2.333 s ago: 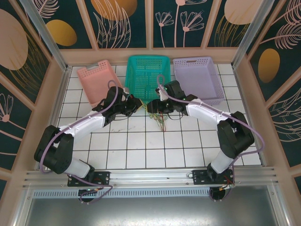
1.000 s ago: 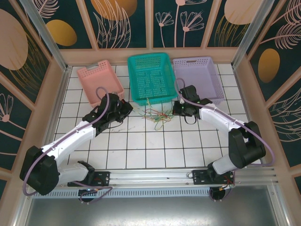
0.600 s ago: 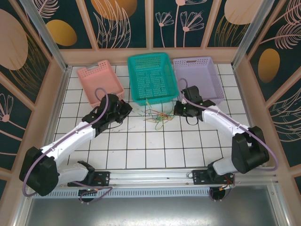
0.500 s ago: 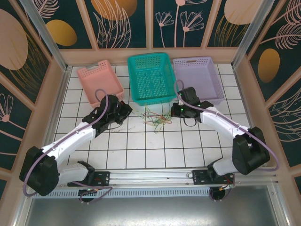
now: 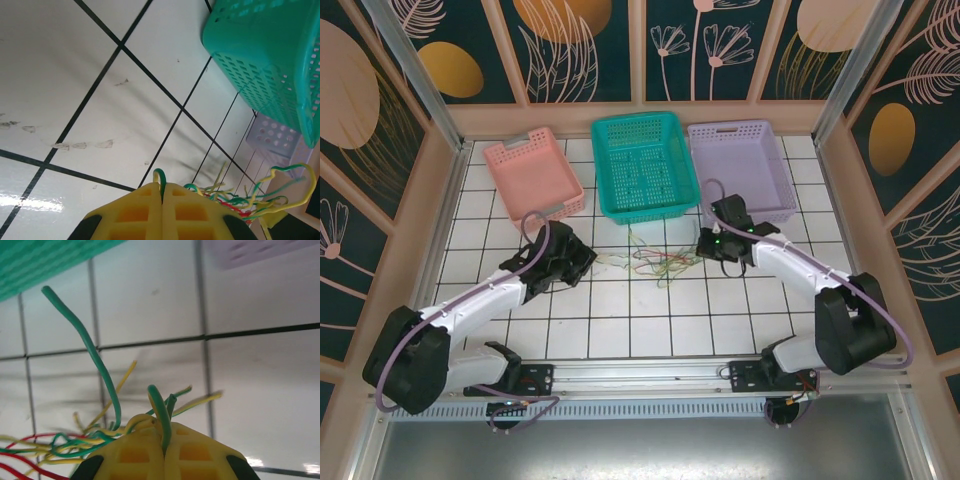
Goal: Untangle the cables
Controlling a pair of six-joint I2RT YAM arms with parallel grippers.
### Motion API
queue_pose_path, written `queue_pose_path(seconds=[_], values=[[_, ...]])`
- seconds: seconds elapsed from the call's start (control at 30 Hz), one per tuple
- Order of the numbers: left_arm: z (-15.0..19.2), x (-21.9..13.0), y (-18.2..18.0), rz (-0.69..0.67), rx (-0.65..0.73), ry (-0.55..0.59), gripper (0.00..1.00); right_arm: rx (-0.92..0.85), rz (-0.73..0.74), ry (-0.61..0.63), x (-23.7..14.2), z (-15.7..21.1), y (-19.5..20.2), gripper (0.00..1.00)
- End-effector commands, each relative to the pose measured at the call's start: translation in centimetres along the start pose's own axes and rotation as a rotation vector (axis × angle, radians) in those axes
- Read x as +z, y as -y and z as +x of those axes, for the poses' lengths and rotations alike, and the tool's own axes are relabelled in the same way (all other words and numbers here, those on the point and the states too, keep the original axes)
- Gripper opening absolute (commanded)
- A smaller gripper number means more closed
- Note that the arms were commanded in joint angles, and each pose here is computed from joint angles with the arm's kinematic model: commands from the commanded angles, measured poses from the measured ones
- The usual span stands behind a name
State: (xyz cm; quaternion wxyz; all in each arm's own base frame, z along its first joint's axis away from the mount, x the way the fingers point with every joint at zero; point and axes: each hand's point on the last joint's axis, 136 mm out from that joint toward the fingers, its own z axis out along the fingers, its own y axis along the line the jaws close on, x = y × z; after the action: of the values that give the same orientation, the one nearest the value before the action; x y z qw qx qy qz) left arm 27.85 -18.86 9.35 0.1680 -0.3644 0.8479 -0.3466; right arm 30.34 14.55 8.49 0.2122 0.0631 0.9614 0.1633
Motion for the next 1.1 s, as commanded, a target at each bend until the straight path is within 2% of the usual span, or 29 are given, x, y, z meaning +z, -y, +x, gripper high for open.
queue_pose_path(seconds=[0.0, 0.23, 0.37, 0.47, 0.53, 0.67, 0.77, 0.83, 1.0, 1.07], values=[[-3.7, -1.7, -3.3, -0.129, -0.081, 0.199, 0.00, 0.120, 0.247, 0.049, -1.8, -0.8, 7.2, 0.00], [-6.3, -5.2, -4.2, -0.186, -0.112, 0.375, 0.00, 0.219, 0.305, 0.098, -3.2, -1.5, 9.7, 0.00], [-5.8, -4.2, -2.6, -0.076, -0.114, 0.332, 0.00, 0.234, 0.259, 0.089, -2.7, -1.3, 9.1, 0.00], [-5.6, -4.1, -2.3, -0.068, -0.116, 0.318, 0.00, 0.244, 0.262, 0.082, -2.5, -1.0, 9.3, 0.00], [-6.4, -5.3, -2.7, -0.142, -0.098, 0.372, 0.00, 0.251, 0.300, 0.082, -2.7, -0.8, 10.0, 0.00], [-9.0, -10.0, -3.7, -0.331, -0.041, 0.549, 0.00, 0.295, 0.354, 0.114, -3.8, -1.3, 11.8, 0.00], [-10.4, -12.4, -3.3, -0.400, 0.019, 0.641, 0.00, 0.319, 0.365, 0.152, -4.6, -2.4, 12.5, 0.00], [-10.5, -11.9, -2.1, -0.361, 0.059, 0.629, 0.00, 0.321, 0.357, 0.160, -4.7, -3.0, 12.5, 0.00], [-7.9, -7.1, 1.7, -0.071, 0.073, 0.437, 0.00, 0.326, 0.295, 0.127, -3.5, -2.7, 11.4, 0.00], [-7.1, -6.0, 2.2, -0.006, 0.051, 0.385, 0.00, 0.334, 0.275, 0.119, -3.2, -2.4, 11.1, 0.00]])
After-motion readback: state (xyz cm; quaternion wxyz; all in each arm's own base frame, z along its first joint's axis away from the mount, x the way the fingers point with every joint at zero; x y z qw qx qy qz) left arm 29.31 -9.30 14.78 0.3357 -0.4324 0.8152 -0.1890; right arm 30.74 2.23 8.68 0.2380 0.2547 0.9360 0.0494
